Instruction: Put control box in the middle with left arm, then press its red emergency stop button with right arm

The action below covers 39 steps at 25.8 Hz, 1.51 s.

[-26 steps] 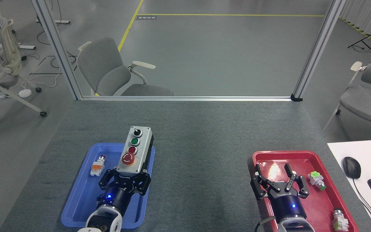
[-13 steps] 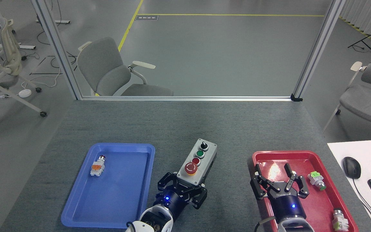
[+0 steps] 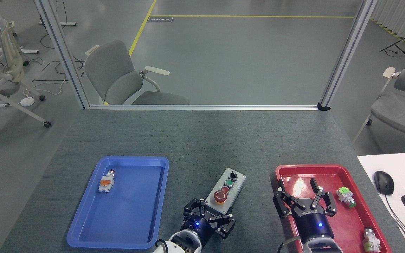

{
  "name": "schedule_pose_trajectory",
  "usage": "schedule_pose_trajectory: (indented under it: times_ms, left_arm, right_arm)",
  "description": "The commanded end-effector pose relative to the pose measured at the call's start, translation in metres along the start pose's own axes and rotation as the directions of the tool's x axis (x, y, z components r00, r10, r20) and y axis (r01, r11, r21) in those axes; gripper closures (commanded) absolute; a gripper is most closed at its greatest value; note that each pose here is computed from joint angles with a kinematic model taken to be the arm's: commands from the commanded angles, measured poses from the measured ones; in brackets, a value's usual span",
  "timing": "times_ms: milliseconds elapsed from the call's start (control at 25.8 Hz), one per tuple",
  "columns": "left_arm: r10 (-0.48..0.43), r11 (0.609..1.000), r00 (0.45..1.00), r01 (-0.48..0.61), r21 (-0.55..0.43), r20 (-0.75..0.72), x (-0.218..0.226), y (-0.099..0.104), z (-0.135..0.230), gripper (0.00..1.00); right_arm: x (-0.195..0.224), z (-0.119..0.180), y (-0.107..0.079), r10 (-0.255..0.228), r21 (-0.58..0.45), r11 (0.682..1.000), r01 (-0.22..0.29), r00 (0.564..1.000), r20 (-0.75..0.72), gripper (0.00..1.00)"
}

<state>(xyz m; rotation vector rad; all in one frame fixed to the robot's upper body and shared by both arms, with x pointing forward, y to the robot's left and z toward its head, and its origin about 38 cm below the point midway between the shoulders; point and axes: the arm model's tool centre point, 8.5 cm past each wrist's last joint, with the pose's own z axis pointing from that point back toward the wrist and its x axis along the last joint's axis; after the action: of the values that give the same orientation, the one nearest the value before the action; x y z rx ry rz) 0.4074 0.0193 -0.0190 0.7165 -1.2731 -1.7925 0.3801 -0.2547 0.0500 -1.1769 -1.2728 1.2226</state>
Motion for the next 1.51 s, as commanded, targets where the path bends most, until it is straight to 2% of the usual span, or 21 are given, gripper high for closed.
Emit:
schedule_pose_trajectory:
  times_ms: [0, 77, 116, 194, 232, 271, 387, 426, 620, 813, 891, 968, 1123, 1239, 1472]
  left_arm:
    - [-0.002, 1.000, 1.000, 0.002, -0.024, -0.001, 0.000, -0.005, 0.000, 1.00]
    - [-0.003, 1.000, 1.000, 0.003, -0.022, 0.000, 0.000, -0.004, 0.000, 1.00]
    - [-0.003, 1.000, 1.000, 0.003, -0.020, -0.001, 0.000, -0.003, 0.000, 0.96]
    - [-0.003, 1.000, 1.000, 0.003, -0.022, -0.005, 0.000, -0.003, 0.000, 0.56]
    - [-0.003, 1.000, 1.000, 0.003, -0.019, -0.011, 0.000, -0.002, 0.000, 0.40]
    - [-0.003, 1.000, 1.000, 0.003, -0.017, -0.021, -0.001, -0.001, 0.000, 0.29]
    - [-0.001, 1.000, 1.000, 0.001, -0.002, -0.031, -0.002, 0.004, 0.000, 0.06]
    - [-0.001, 1.000, 0.999, 0.001, 0.010, -0.032, -0.002, 0.009, -0.001, 0.02]
    - [0.063, 0.997, 0.998, -0.062, 0.043, -0.019, 0.001, 0.020, 0.000, 0.02]
    - [0.127, 0.990, 0.992, -0.127, 0.058, 0.015, 0.012, 0.016, 0.012, 0.01]
    - [0.125, 0.991, 0.992, -0.126, 0.050, 0.025, 0.005, 0.001, 0.027, 0.01]
    - [0.092, 0.995, 0.996, -0.093, 0.041, 0.017, -0.021, -0.013, 0.047, 0.01]
    - [0.134, 0.989, 0.991, -0.135, 0.057, 0.013, -0.049, -0.024, 0.077, 0.01]
    - [0.169, 0.980, 0.986, -0.167, 0.105, -0.011, -0.081, -0.016, 0.096, 0.01]
    - [0.155, 0.962, 0.980, -0.121, 0.246, -0.125, -0.160, 0.020, 0.134, 0.01]
  right_arm:
    - [0.003, 0.000, 0.001, 0.000, 0.001, 1.000, 0.000, 1.000, 0.008, 0.02]
    - [0.008, 0.000, 0.001, -0.008, 0.001, 1.000, 0.008, 1.000, 0.014, 0.02]
    - [0.008, 0.000, 0.002, -0.008, 0.004, 1.000, 0.008, 1.000, 0.014, 0.02]
    - [0.011, -0.001, 0.002, -0.009, 0.004, 1.000, 0.009, 1.000, 0.022, 0.02]
    - [0.013, -0.001, 0.002, -0.008, 0.005, 1.000, 0.007, 1.000, 0.028, 0.03]
    - [0.014, -0.001, 0.002, -0.007, 0.005, 1.000, 0.007, 0.999, 0.033, 0.03]
    - [0.016, -0.001, 0.002, -0.007, 0.006, 1.000, 0.007, 0.999, 0.036, 0.03]
    - [0.016, 0.000, 0.003, -0.009, 0.007, 1.000, 0.009, 0.999, 0.036, 0.03]
    - [0.023, -0.001, 0.003, -0.019, 0.006, 1.000, 0.019, 0.999, 0.045, 0.04]
    - [0.036, -0.001, 0.004, -0.032, 0.008, 0.999, 0.031, 0.996, 0.087, 0.18]
    - [0.041, -0.001, 0.005, -0.033, 0.010, 0.999, 0.032, 0.994, 0.106, 0.26]
    - [0.047, -0.001, 0.006, -0.025, 0.013, 1.000, 0.023, 0.991, 0.130, 0.42]
    - [0.061, 0.000, 0.008, -0.010, 0.021, 1.000, 0.006, 0.980, 0.198, 0.70]
    - [0.076, 0.001, 0.009, 0.000, 0.024, 1.000, -0.006, 0.970, 0.242, 0.83]
    - [0.096, 0.005, 0.013, -0.011, 0.062, 0.998, -0.011, 0.939, 0.343, 0.98]
